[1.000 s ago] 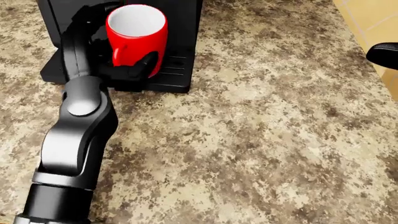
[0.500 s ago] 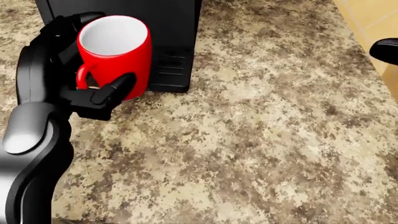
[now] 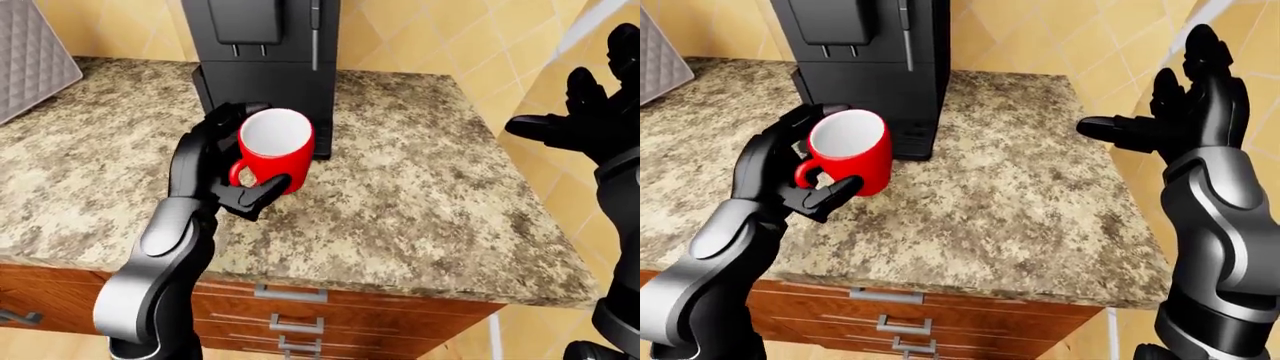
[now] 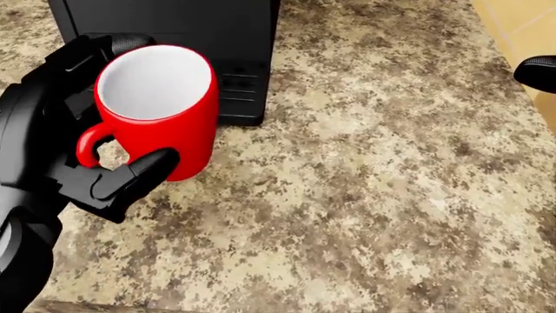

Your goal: Pick the mug from under the coffee machine dispenser and place it on the counter.

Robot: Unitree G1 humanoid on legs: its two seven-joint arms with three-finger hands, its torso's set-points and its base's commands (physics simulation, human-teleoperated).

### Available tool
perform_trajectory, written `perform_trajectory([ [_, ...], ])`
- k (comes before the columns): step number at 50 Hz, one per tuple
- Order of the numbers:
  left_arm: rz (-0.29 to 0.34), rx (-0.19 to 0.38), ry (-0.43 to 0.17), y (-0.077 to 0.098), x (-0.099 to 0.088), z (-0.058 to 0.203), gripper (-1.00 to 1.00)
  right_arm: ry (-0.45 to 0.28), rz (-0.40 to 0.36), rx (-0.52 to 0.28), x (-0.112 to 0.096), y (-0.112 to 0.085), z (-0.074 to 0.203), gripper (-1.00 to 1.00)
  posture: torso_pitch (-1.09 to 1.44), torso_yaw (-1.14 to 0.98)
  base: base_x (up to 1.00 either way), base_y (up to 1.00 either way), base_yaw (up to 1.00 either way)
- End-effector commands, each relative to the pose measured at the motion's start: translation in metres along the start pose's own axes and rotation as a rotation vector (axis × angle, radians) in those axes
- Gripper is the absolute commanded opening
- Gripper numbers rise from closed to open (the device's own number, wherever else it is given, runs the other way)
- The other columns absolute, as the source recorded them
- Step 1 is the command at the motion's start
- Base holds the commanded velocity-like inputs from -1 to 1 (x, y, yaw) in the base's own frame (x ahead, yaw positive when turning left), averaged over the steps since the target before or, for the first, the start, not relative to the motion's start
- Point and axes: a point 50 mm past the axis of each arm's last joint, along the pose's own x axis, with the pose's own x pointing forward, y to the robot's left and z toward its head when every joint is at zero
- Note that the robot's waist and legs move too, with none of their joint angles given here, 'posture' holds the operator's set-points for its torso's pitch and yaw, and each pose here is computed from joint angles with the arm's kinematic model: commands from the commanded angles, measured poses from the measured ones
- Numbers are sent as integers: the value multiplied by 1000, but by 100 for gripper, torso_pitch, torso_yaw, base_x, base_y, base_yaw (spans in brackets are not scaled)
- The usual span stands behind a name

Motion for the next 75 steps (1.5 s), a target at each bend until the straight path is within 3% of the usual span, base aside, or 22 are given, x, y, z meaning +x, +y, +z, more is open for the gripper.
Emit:
perform_trajectory([
  [1, -21, -3, -104, -1, -4, 16, -100, -93, -2, -4, -1, -1, 19, 100, 0, 0, 0, 0, 0],
  [13, -20, 23, -112, 3, -11, 5, -100, -96, 0, -2, -2, -1, 20, 100, 0, 0, 0, 0, 0],
  [18, -17, 98, -123, 3, -12, 4, -100, -97, 0, -1, -2, 0, 21, 100, 0, 0, 0, 0, 0],
  [63, 16, 99, -21, 16, -23, -45, -100, -96, 4, 2, -2, 0, 21, 100, 0, 0, 0, 0, 0],
  [68, 19, 97, -18, 16, -23, -45, -56, -97, 5, 3, -2, 0, 22, 100, 0, 0, 0, 0, 0],
  [75, 22, 96, -19, 17, -23, -42, -25, -99, 7, 5, -3, 1, 24, 100, 0, 0, 0, 0, 0],
])
